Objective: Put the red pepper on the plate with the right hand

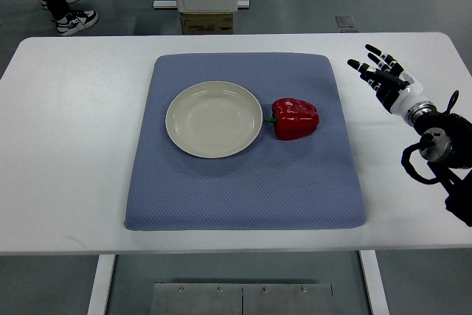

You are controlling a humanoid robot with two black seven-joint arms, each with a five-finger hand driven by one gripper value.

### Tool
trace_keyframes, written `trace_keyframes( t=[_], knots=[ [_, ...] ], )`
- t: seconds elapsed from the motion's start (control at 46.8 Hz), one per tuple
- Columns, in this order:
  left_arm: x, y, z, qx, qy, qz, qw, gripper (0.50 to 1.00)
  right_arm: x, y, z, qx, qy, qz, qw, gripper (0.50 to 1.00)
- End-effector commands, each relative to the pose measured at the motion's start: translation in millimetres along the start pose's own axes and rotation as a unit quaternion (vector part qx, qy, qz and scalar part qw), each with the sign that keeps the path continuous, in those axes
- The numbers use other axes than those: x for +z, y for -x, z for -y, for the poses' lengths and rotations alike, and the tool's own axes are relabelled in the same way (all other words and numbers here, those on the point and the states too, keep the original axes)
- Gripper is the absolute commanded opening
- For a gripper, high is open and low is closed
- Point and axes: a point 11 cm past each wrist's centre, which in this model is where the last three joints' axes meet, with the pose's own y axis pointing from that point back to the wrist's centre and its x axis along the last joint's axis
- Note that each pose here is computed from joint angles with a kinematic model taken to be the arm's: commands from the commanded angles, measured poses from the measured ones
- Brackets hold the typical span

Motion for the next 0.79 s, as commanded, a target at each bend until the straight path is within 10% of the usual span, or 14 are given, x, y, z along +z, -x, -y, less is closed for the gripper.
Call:
trace_keyframes(
  t=[0.0, 0.769],
  knots=[
    [0.0, 0.0, 0.0, 0.0, 0.0, 0.0, 1.0, 1.0, -2.5, 2.1, 0.4, -0.01, -0.002, 0.0, 1.0, 1.0],
    [0.0, 0.0, 0.0, 0.0, 0.0, 0.0, 1.0, 1.0, -3.6, 11.9, -5.5, -0.056, 0.007, -0.054, 0.997, 1.0]
  ],
)
